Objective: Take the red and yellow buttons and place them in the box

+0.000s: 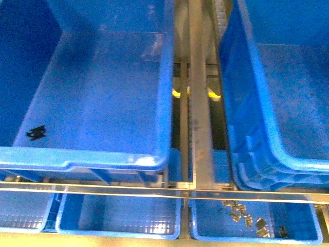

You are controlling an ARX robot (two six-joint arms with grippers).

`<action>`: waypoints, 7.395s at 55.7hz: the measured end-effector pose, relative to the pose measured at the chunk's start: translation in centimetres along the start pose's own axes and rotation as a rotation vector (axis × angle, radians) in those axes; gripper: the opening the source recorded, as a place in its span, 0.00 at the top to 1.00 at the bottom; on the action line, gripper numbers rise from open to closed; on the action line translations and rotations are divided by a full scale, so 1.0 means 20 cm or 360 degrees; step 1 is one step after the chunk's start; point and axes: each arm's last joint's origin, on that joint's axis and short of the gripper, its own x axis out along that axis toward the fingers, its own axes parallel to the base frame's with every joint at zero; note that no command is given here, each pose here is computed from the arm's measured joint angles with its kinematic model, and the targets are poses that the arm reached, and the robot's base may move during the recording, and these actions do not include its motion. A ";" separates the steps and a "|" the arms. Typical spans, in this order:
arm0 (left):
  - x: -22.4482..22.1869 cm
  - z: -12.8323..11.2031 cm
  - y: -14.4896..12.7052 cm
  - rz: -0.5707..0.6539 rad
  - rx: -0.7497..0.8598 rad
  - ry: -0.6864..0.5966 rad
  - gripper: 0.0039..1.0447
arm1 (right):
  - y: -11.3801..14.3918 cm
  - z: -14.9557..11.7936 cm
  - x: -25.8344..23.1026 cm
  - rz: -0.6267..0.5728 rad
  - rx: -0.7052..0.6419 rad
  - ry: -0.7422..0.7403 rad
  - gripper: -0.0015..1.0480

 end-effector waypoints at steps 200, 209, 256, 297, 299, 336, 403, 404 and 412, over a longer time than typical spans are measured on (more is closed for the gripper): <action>-0.19 0.00 0.00 -0.0002 0.0006 0.0002 0.07 | 0.30 0.10 1.39 -0.0144 0.0479 0.0443 0.06; -0.19 0.00 0.00 -0.0002 0.0006 0.0002 0.07 | 0.24 0.04 1.17 -0.0060 0.0453 0.0381 0.06; -0.19 0.00 0.00 -0.0002 0.0006 0.0002 0.07 | 0.01 -0.16 -0.09 -0.0054 0.0686 -0.0657 0.57; -0.19 0.00 0.00 -0.0002 0.0006 0.0002 0.07 | 0.00 -0.34 -0.30 -0.0070 0.0649 -0.0661 0.96; -0.19 0.00 0.00 -0.0002 0.0006 0.0002 0.07 | 0.00 -0.34 -0.32 -0.0072 0.0649 -0.0665 0.96; -0.19 0.00 0.00 -0.0002 0.0006 0.0002 0.07 | 0.00 -0.37 -0.42 -0.0075 0.0649 -0.0680 0.96; -0.19 0.00 0.00 -0.0009 0.0007 0.0001 0.07 | 0.02 -0.41 -0.48 -0.0082 0.0647 -0.0671 0.07; -0.19 0.00 0.00 -0.0012 0.0007 0.0002 0.07 | 0.02 -0.41 -0.48 -0.0082 0.0647 -0.0671 0.07; -0.19 0.00 0.00 -0.0003 0.0007 0.0002 0.07 | 0.02 -0.41 -0.48 -0.0080 0.0646 -0.0672 0.06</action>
